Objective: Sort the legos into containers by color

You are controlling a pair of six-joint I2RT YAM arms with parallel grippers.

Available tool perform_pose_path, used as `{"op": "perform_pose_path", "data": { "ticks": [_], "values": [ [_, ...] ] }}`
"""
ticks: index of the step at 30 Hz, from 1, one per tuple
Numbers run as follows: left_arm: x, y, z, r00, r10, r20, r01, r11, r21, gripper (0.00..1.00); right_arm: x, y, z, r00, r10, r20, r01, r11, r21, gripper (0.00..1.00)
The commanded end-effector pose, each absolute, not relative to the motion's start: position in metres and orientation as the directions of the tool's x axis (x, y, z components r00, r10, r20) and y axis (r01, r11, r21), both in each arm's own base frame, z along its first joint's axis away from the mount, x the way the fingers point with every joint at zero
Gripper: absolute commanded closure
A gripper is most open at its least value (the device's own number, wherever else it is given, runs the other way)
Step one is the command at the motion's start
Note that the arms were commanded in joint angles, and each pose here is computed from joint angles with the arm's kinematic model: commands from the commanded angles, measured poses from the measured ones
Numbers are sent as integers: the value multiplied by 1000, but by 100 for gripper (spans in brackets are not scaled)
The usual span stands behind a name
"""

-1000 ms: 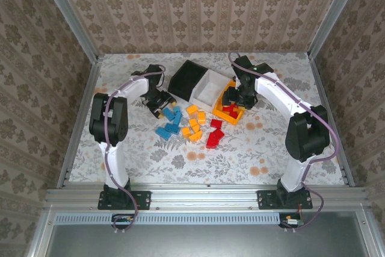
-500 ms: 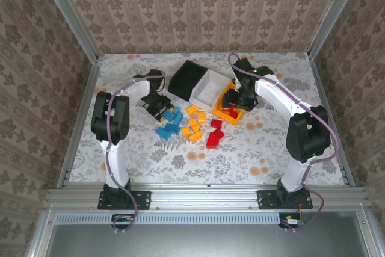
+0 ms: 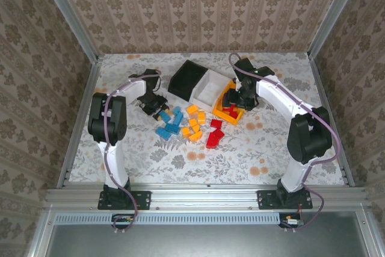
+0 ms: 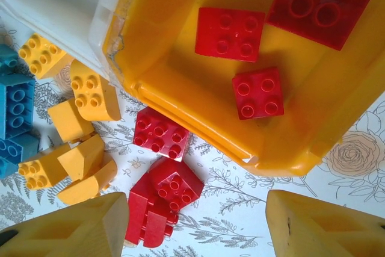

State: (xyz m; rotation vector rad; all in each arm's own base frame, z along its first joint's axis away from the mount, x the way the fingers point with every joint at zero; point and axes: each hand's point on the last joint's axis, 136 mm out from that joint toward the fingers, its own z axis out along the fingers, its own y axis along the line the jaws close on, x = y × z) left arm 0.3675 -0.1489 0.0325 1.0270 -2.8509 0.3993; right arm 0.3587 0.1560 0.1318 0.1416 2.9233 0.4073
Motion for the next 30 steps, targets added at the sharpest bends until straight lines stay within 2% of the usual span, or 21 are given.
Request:
{"op": "perform_pose_path", "data": {
  "ticks": [1, 6, 9, 15, 19, 27, 30],
  "values": [
    [396, -137, 97, -828, -560, -31, -520, 787, -332, 73, 351, 150, 150, -969, 139, -203, 77, 954, 288, 37],
    [451, -159, 162, -866, -441, -236, -301, 836, -459, 73, 335, 142, 149, -971, 146, -189, 91, 958, 271, 37],
    [483, -179, 177, -877, -375, -299, -202, 854, -479, 73, 326, 138, 152, -970, 157, -185, 105, 959, 263, 37],
    [531, -217, 176, -890, -289, -353, -87, 867, -491, 73, 312, 129, 164, -961, 191, -201, 137, 958, 253, 37],
    [547, -242, 169, -902, -235, -362, -28, 869, -494, 73, 302, 120, 165, -953, 218, -212, 166, 957, 237, 37],
    [547, -270, 142, -928, -201, -314, -6, 850, -527, 72, 289, 108, 163, -938, 263, -224, 216, 953, 214, 37],
    [545, -273, 137, -934, -195, -300, -6, 847, -532, 65, 288, 108, 160, -937, 271, -220, 224, 951, 214, 37]
  ]
}}
